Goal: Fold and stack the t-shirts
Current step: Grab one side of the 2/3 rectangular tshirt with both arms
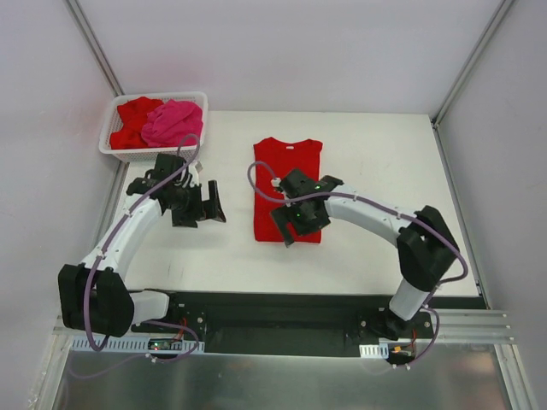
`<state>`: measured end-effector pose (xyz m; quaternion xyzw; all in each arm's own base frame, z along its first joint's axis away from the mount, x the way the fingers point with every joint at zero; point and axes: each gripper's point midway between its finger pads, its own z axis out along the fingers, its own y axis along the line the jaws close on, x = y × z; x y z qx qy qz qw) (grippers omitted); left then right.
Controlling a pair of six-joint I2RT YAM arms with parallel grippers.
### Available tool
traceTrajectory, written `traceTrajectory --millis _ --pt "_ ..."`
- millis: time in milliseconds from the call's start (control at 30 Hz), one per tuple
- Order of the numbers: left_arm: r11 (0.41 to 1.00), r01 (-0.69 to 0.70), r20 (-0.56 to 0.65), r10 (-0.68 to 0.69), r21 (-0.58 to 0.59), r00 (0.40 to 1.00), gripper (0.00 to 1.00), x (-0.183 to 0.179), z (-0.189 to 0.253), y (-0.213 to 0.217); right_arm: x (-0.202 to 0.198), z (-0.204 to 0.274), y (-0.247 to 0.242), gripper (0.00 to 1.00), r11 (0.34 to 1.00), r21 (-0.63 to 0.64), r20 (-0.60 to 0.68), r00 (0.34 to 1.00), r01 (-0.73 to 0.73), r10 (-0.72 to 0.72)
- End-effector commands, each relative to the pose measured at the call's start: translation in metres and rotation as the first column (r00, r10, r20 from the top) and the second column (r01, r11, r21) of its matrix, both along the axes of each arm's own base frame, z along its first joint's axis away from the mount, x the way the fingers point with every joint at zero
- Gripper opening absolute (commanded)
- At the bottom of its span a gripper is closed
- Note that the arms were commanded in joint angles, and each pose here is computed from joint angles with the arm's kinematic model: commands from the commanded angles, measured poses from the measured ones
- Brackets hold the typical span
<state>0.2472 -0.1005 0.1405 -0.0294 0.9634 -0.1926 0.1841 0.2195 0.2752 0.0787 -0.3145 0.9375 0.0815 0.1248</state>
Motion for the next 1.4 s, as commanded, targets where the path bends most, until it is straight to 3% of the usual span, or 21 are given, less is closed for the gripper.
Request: traceTrajectory --millis 0,200,400,533,933,1100,1367 --pt "0.964 0.019 -0.049 -0.033 -0.266 0.998 0.99 -0.018 -0.006 -0.041 -0.012 0.019 -0.029 0.96 0.959 0.127 -0.102 0.965 0.255 -0.243" --pt "0.926 0.043 -0.063 -0.071 -0.375 0.995 0.99 -0.019 -0.021 -0.066 -0.012 0.013 -0.053 0.96 0.840 0.264 -0.247 0.875 0.474 -0.416" --pt "0.880 0.095 -0.063 -0.140 -0.465 0.988 0.99 -0.008 -0.028 -0.097 0.000 0.002 -0.057 0.96 0.695 0.411 -0.381 0.804 0.590 -0.457" --pt "0.842 0.086 -0.093 -0.158 -0.533 0.983 0.99 0.000 -0.037 -0.111 0.019 -0.006 -0.065 0.96 0.558 0.495 -0.458 0.746 0.666 -0.484" --pt "0.693 0.070 -0.120 -0.222 -0.718 0.968 0.99 0.010 -0.052 -0.137 0.062 0.001 -0.065 0.98 0.437 0.651 -0.512 0.784 0.621 -0.352" --pt "0.680 0.082 -0.109 -0.234 -0.728 0.966 0.99 0.007 -0.051 -0.138 0.063 0.004 -0.070 0.98 0.389 0.686 -0.530 0.789 0.615 -0.310" --pt "0.652 0.086 -0.101 -0.243 -0.753 0.965 0.99 0.008 -0.045 -0.139 0.055 0.002 -0.070 0.96 0.305 0.666 -0.607 0.733 0.680 -0.308"
